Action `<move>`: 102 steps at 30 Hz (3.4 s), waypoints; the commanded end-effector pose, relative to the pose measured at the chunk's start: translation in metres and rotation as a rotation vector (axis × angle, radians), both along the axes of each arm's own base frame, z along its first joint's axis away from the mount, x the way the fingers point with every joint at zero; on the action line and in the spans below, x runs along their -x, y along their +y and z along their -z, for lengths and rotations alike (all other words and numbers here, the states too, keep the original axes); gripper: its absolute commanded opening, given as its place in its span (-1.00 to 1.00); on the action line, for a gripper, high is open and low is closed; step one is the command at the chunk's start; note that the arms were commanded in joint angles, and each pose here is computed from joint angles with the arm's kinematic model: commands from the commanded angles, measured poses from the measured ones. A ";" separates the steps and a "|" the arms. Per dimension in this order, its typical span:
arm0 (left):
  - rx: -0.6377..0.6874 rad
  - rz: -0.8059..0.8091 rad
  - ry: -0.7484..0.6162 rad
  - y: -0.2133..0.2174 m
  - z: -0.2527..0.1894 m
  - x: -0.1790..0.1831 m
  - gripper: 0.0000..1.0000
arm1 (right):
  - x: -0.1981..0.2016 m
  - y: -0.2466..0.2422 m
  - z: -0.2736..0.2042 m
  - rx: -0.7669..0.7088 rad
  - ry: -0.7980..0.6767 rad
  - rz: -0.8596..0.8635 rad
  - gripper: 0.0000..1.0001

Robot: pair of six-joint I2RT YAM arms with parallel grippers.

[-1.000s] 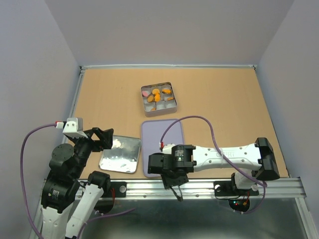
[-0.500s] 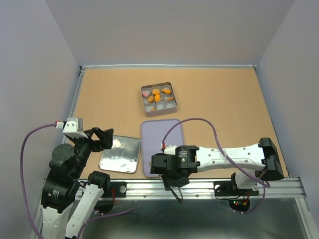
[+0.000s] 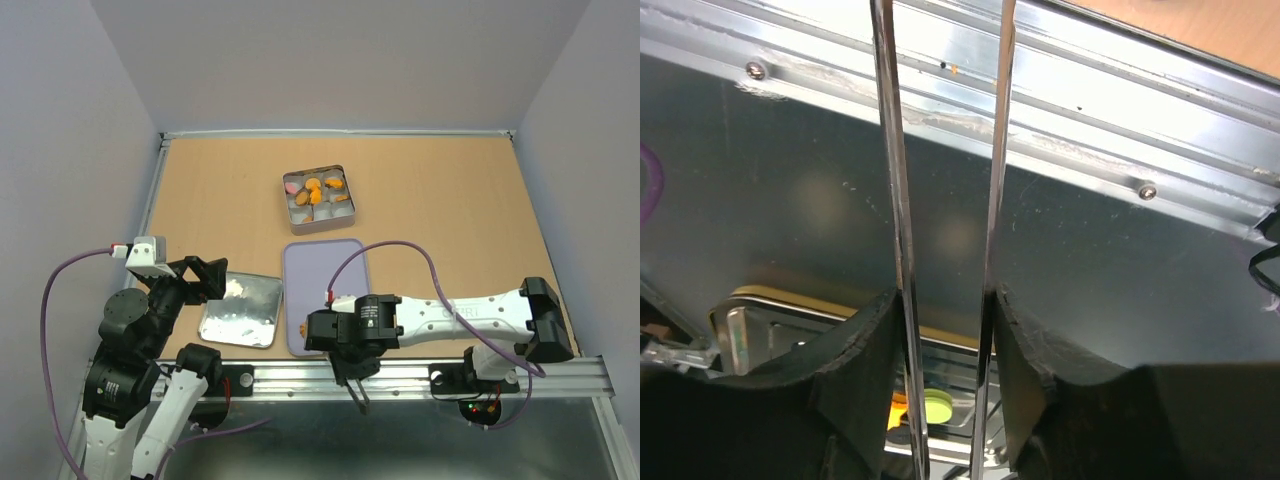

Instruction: Pack the cookies

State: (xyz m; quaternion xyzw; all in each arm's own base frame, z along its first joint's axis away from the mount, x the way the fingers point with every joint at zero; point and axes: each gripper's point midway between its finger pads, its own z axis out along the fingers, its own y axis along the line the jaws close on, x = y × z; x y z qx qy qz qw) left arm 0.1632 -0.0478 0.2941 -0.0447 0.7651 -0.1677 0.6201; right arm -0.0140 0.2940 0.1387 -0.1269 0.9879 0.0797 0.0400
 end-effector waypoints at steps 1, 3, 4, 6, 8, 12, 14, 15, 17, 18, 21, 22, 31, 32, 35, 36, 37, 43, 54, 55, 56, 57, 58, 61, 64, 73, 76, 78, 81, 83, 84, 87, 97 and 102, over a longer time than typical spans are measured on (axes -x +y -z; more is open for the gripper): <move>0.003 0.002 -0.042 -0.001 -0.010 -0.004 0.97 | 0.001 0.006 0.013 0.007 -0.007 -0.013 -0.25; 0.001 0.002 -0.038 -0.001 -0.009 -0.004 0.97 | 0.000 0.008 0.011 0.002 -0.009 -0.015 -0.37; 0.001 0.003 -0.038 -0.001 -0.009 -0.004 0.97 | 0.000 0.008 0.011 0.001 -0.011 -0.014 -0.37; 0.003 0.001 -0.039 -0.001 -0.009 -0.005 0.97 | -0.001 0.008 0.009 0.000 -0.015 -0.015 -0.42; 0.003 0.001 -0.037 -0.001 -0.009 -0.004 0.97 | -0.006 0.007 0.003 0.003 -0.044 -0.009 -0.42; 0.002 -0.002 -0.037 0.000 -0.009 -0.005 0.97 | -0.033 0.011 -0.021 -0.015 -0.128 0.015 -0.42; 0.003 0.000 -0.039 -0.001 -0.010 -0.004 0.97 | -0.060 0.013 -0.038 -0.040 -0.169 0.036 -0.45; 0.003 -0.002 -0.036 -0.001 -0.009 -0.005 0.97 | -0.070 0.013 -0.044 -0.053 -0.183 0.046 -0.46; 0.002 -0.005 -0.036 0.000 -0.009 -0.005 0.97 | -0.101 0.010 -0.058 -0.075 -0.219 0.073 -0.46; 0.003 -0.005 -0.036 0.000 -0.009 -0.004 0.97 | -0.123 0.012 -0.070 -0.099 -0.242 0.112 -0.46; 0.005 -0.010 -0.039 0.001 -0.009 -0.004 0.97 | -0.161 0.016 -0.096 -0.137 -0.303 0.107 -0.46; 0.004 -0.010 -0.039 0.001 -0.009 -0.004 0.97 | -0.180 0.014 -0.093 -0.109 -0.317 0.104 -0.46; 0.009 -0.020 -0.039 0.002 -0.010 -0.004 0.97 | -0.286 0.018 -0.115 -0.115 -0.408 0.145 -0.46; 0.007 -0.020 -0.038 0.002 -0.010 -0.004 0.97 | -0.292 0.016 -0.115 -0.115 -0.408 0.148 -0.47; 0.009 -0.024 -0.041 0.003 -0.010 -0.003 0.97 | -0.313 0.008 -0.103 -0.086 -0.396 0.161 -0.47; 0.008 -0.024 -0.040 0.003 -0.010 -0.003 0.97 | -0.316 0.007 -0.102 -0.085 -0.395 0.158 -0.48; 0.010 -0.023 -0.042 0.003 -0.010 -0.003 0.97 | -0.321 0.006 -0.099 -0.082 -0.391 0.159 -0.48; 0.007 -0.024 -0.038 0.003 -0.009 -0.004 0.97 | -0.326 0.013 -0.083 -0.078 -0.364 0.131 -0.49; 0.007 -0.023 -0.034 0.003 -0.008 -0.005 0.97 | -0.321 0.017 -0.059 -0.075 -0.316 0.118 -0.47; 0.007 -0.023 -0.032 0.002 -0.008 -0.006 0.97 | -0.322 0.016 -0.056 -0.064 -0.316 0.117 -0.47; 0.007 -0.020 -0.031 0.002 -0.008 -0.006 0.97 | -0.322 0.016 -0.054 -0.060 -0.314 0.117 -0.42; 0.005 -0.018 -0.031 0.002 -0.008 -0.006 0.97 | -0.323 0.016 -0.051 -0.055 -0.310 0.116 -0.39; 0.005 -0.018 -0.030 0.001 -0.008 -0.006 0.97 | -0.323 0.017 -0.050 -0.053 -0.308 0.116 -0.35; 0.004 -0.015 -0.026 0.001 -0.007 -0.007 0.97 | -0.324 0.016 -0.047 -0.046 -0.308 0.118 -0.18; 0.002 -0.015 -0.028 0.001 -0.008 -0.007 0.97 | -0.326 0.017 -0.048 -0.047 -0.314 0.115 -0.07; 0.002 -0.013 -0.027 0.001 -0.007 -0.007 0.97 | -0.325 0.016 -0.051 -0.048 -0.319 0.109 0.00; 0.003 -0.013 -0.025 0.000 -0.007 -0.007 0.97 | -0.325 0.015 -0.059 -0.057 -0.332 0.111 0.00; 0.002 -0.013 -0.027 0.001 -0.007 -0.007 0.97 | -0.326 0.014 -0.068 -0.069 -0.350 0.119 0.00; 0.004 -0.012 -0.028 0.000 -0.007 -0.007 0.97 | -0.325 0.014 -0.090 -0.100 -0.378 0.129 -0.01; 0.004 -0.012 -0.028 0.000 -0.008 -0.007 0.97 | -0.320 0.013 -0.104 -0.131 -0.384 0.133 -0.01; 0.001 -0.012 -0.026 0.000 -0.007 -0.007 0.97 | -0.318 0.012 -0.109 -0.145 -0.385 0.137 -0.01; 0.002 -0.010 -0.027 0.000 -0.008 -0.007 0.97 | -0.301 0.010 -0.122 -0.141 -0.408 0.126 -0.02; -0.004 0.001 -0.019 -0.002 -0.005 -0.009 0.97 | -0.177 0.023 -0.098 -0.083 -0.324 -0.010 -0.02; -0.004 0.006 -0.020 -0.003 -0.005 -0.008 0.97 | -0.115 0.019 -0.060 -0.042 -0.239 -0.014 -0.02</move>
